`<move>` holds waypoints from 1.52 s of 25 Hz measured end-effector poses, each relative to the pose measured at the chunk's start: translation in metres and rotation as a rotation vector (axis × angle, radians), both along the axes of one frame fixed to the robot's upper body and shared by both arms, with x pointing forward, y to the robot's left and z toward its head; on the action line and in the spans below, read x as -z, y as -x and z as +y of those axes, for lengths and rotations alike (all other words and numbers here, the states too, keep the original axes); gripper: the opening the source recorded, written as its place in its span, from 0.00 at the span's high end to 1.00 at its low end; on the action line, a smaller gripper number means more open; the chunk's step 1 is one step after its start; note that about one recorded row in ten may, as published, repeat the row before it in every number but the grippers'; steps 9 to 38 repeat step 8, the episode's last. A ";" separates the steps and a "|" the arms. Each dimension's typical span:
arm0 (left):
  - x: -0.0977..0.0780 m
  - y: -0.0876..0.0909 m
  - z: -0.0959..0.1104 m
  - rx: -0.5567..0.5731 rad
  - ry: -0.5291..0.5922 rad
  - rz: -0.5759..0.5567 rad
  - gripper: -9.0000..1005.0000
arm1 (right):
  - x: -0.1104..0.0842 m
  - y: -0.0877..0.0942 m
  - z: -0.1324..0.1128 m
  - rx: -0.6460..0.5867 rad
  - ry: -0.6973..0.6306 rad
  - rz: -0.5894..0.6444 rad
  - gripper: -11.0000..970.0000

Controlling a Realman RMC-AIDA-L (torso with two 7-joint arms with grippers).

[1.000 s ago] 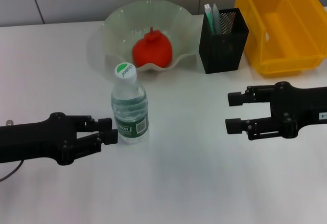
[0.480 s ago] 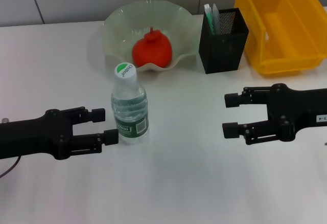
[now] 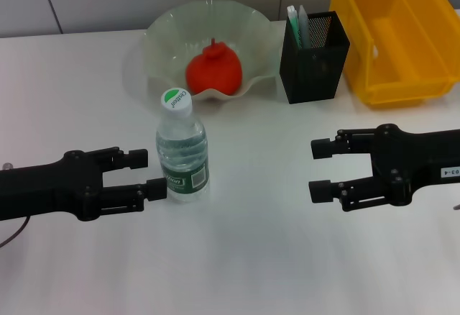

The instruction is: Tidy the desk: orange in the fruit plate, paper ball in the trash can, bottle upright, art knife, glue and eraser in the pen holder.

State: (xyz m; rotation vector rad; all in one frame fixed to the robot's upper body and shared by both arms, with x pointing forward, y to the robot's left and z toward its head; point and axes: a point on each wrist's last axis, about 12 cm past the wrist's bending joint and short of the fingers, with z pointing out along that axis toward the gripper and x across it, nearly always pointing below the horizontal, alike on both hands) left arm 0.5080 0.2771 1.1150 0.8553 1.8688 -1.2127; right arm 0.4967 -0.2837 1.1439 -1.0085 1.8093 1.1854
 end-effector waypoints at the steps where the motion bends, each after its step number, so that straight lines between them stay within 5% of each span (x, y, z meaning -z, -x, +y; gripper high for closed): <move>1: 0.000 0.000 -0.001 0.000 -0.002 0.001 0.20 | 0.000 0.000 0.000 0.000 0.000 0.000 0.15; 38: 0.001 0.000 -0.001 -0.001 -0.004 0.002 0.20 | 0.002 0.001 0.000 0.003 0.001 0.011 0.15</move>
